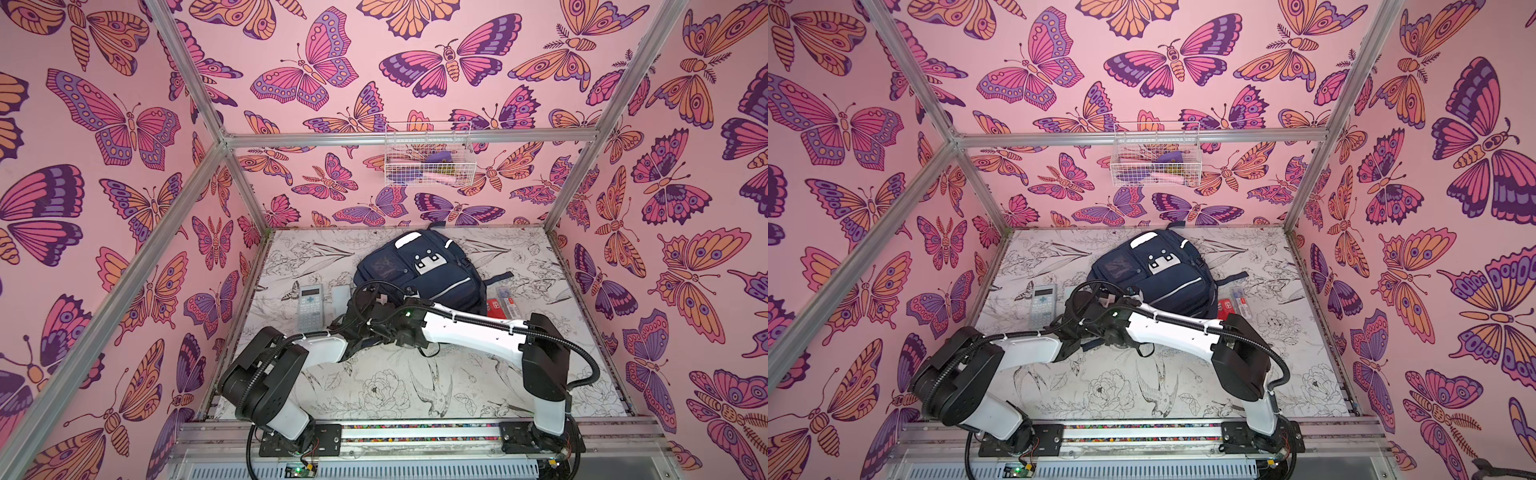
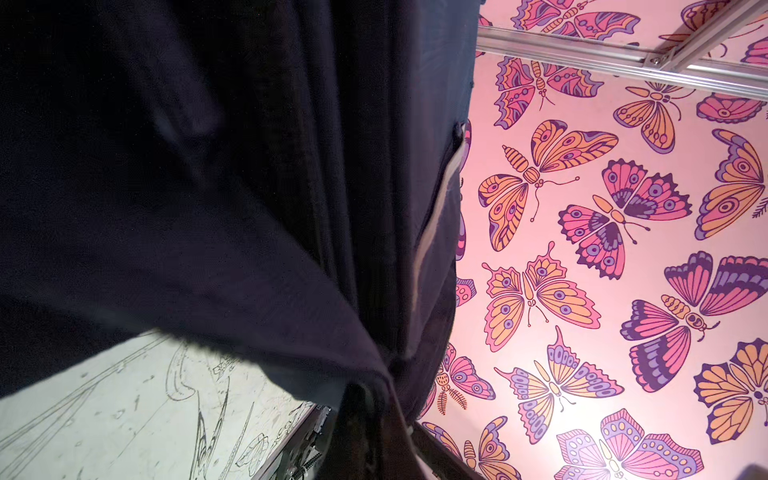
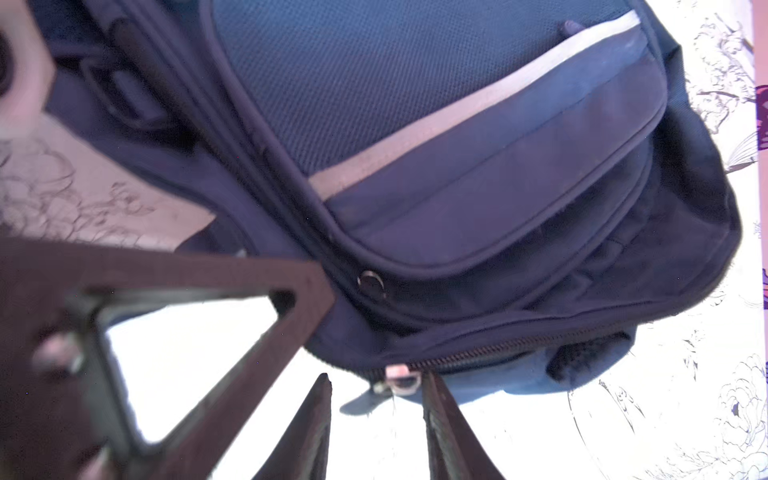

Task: Pack books, pencil case, and school supplies into a backpack
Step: Zip the student bag at the center of the table, then unzip the student bag at the center of the table.

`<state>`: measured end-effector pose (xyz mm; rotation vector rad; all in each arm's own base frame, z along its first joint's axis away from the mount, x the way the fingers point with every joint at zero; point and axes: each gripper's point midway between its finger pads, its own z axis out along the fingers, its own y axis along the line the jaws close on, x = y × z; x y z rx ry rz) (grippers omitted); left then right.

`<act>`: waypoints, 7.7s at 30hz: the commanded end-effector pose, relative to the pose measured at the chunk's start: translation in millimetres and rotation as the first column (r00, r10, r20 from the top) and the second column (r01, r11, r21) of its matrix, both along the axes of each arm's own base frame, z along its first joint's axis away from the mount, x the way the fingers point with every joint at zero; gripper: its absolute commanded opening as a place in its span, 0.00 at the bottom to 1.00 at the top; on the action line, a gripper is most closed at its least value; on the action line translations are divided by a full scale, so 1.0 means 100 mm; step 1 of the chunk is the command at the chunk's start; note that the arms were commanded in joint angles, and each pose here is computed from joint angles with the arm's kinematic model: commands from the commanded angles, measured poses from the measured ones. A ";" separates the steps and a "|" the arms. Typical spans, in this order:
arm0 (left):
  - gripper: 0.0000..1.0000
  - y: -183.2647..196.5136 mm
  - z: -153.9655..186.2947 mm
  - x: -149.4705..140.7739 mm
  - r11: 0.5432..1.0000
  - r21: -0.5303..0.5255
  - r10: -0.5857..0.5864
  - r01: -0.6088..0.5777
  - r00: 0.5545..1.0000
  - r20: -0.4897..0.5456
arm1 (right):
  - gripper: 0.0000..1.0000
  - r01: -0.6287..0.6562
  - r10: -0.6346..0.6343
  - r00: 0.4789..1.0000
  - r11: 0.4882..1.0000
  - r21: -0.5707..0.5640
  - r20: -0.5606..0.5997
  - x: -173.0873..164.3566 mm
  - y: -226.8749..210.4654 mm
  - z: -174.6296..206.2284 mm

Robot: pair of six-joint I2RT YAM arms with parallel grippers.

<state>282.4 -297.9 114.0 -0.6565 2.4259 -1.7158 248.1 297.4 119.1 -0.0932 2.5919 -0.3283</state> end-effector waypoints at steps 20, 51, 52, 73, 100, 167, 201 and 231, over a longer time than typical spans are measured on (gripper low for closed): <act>0.00 -0.16 0.41 0.06 0.994 -0.094 -0.034 0.048 0.988 0.150 | 0.21 0.064 -0.065 0.998 0.995 -0.074 -0.012 0.05 -0.28 -0.14; 0.00 1.11 -0.16 0.42 0.908 0.375 0.181 -0.187 0.982 0.052 | 0.00 -0.068 0.078 0.971 0.996 0.056 -0.226 -0.22 -0.40 0.09; 0.00 1.15 -0.17 0.45 0.902 0.388 0.185 -0.191 0.981 0.051 | 0.00 -0.068 0.076 0.971 0.997 0.047 -0.225 -0.21 -0.45 0.10; 0.00 1.71 -0.29 1.14 0.774 0.592 0.243 -0.224 0.969 0.049 | 0.00 -0.183 0.339 0.907 0.851 0.492 -0.249 -0.25 -0.46 0.30; 0.65 0.53 0.04 -0.23 0.900 0.430 0.184 -0.077 0.959 -0.214 | 0.00 -0.245 0.468 0.862 0.722 0.648 -0.195 -0.20 0.41 0.50; 0.87 0.52 0.59 -0.05 0.788 0.614 -0.025 -0.045 0.994 0.104 | 0.61 -0.147 0.197 0.979 0.866 0.477 -0.057 0.51 -1.17 0.59; 0.24 0.15 -0.37 0.59 0.820 0.573 0.094 0.022 0.981 -0.172 | 0.52 -0.106 0.170 0.984 0.792 0.601 -0.051 0.38 -0.91 0.51; 0.00 0.13 0.18 0.41 0.931 0.364 0.040 -0.015 0.997 -0.063 | 0.44 -0.001 0.125 0.983 0.741 0.672 -0.136 2.00 -1.19 -0.24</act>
